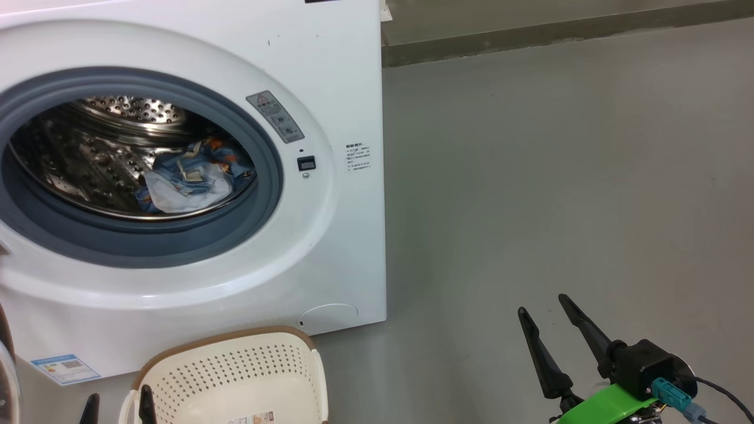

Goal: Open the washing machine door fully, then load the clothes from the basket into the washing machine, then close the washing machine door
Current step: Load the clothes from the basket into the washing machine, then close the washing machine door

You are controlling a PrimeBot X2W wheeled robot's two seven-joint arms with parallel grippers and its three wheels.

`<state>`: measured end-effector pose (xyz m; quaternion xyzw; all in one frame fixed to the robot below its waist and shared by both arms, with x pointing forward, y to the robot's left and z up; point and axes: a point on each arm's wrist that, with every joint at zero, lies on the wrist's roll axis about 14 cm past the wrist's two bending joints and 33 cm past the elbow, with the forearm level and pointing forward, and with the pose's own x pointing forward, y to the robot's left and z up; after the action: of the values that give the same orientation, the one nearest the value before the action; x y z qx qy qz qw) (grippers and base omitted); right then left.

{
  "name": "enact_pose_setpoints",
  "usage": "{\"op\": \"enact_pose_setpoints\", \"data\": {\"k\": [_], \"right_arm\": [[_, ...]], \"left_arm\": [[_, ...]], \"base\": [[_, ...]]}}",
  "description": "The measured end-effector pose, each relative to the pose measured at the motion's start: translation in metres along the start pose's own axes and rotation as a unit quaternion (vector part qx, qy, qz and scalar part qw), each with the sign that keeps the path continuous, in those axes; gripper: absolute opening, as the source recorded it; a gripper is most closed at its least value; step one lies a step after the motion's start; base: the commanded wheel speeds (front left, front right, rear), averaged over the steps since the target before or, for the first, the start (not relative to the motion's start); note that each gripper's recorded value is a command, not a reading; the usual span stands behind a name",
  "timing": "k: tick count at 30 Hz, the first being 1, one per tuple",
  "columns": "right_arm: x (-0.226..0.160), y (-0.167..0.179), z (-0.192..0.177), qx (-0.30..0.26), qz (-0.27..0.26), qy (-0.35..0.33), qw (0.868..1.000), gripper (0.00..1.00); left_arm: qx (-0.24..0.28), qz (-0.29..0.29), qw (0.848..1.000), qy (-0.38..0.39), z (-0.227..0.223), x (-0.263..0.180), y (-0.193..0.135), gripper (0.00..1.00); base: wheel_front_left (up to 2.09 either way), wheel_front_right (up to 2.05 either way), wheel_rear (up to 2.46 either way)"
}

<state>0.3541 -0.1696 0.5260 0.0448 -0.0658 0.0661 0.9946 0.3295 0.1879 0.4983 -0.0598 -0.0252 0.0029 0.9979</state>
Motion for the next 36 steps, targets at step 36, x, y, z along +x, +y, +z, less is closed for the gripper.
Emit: {"op": "enact_pose_setpoints", "data": {"k": [36], "right_arm": [[0.0051,0.008,-0.0003,0.001,0.015,0.0,1.0,1.0]], "left_arm": [[0.003,0.022,1.0,-0.003,0.0015,-0.0077,0.0045,1.0]], "base": [[-0.83,0.83,0.0]]}}
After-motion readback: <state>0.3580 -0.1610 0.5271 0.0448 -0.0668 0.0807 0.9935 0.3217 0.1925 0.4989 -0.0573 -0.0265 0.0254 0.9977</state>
